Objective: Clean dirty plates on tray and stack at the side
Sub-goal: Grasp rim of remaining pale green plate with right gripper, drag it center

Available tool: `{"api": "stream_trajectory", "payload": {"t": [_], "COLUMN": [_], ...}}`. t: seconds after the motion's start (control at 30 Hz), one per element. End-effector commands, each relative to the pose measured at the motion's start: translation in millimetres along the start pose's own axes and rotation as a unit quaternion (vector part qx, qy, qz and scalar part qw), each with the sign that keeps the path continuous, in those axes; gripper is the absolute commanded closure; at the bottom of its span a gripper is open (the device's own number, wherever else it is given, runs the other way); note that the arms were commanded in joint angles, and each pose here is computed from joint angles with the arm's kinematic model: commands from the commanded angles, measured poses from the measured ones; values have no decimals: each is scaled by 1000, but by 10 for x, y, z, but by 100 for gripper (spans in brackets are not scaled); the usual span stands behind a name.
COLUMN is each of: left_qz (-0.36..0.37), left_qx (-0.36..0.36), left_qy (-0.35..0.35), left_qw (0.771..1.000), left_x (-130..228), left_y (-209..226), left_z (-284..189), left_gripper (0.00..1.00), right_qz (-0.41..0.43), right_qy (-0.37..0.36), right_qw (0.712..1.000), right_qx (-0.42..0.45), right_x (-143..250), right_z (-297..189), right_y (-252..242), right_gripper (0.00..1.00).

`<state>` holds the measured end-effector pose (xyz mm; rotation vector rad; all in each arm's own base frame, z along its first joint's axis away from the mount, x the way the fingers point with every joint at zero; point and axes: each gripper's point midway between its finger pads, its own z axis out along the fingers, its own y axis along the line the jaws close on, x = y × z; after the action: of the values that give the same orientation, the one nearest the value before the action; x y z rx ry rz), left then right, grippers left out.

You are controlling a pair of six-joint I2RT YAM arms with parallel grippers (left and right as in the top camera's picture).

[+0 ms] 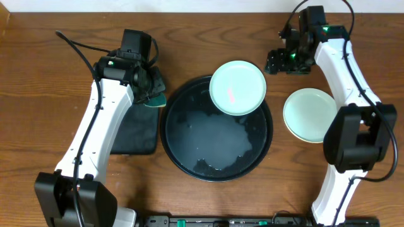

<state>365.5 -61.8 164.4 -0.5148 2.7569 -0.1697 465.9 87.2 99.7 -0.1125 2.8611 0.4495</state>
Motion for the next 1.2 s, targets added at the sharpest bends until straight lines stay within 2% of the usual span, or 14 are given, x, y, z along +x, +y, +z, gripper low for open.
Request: {"api": "stream_trajectory", "payload": {"t": [0.0,0.27,0.43,0.6,0.87,1.17], "left_qz": [7,7,7,7,7,7], "left_qx": [-3,-9,-8,-6,-4,-4], "left_qy": [-2,6,5,2,-1,-2], "left_qw": [1000,1000,1000,1000,1000,1000], "left_x": [-41,4,-2,-17,-33,-36], "left_y": [-12,15,11,2,-7,-8], "left_z": [23,75,75,75,76,76], "left_gripper": [93,92,93,93,93,93], "right_qz": [-17,-18,-17,-16,-11,-17], "right_qy": [19,47,58,58,80,84], "right_qw": [1000,999,998,998,995,994], "right_qx": [-16,-17,-17,-25,-60,-66], "right_x": [17,99,150,152,261,365], "right_z": [321,790,845,814,750,219], "right_y": [96,50,52,88,218,459], "right_gripper": [35,58,82,99,99,99]}}
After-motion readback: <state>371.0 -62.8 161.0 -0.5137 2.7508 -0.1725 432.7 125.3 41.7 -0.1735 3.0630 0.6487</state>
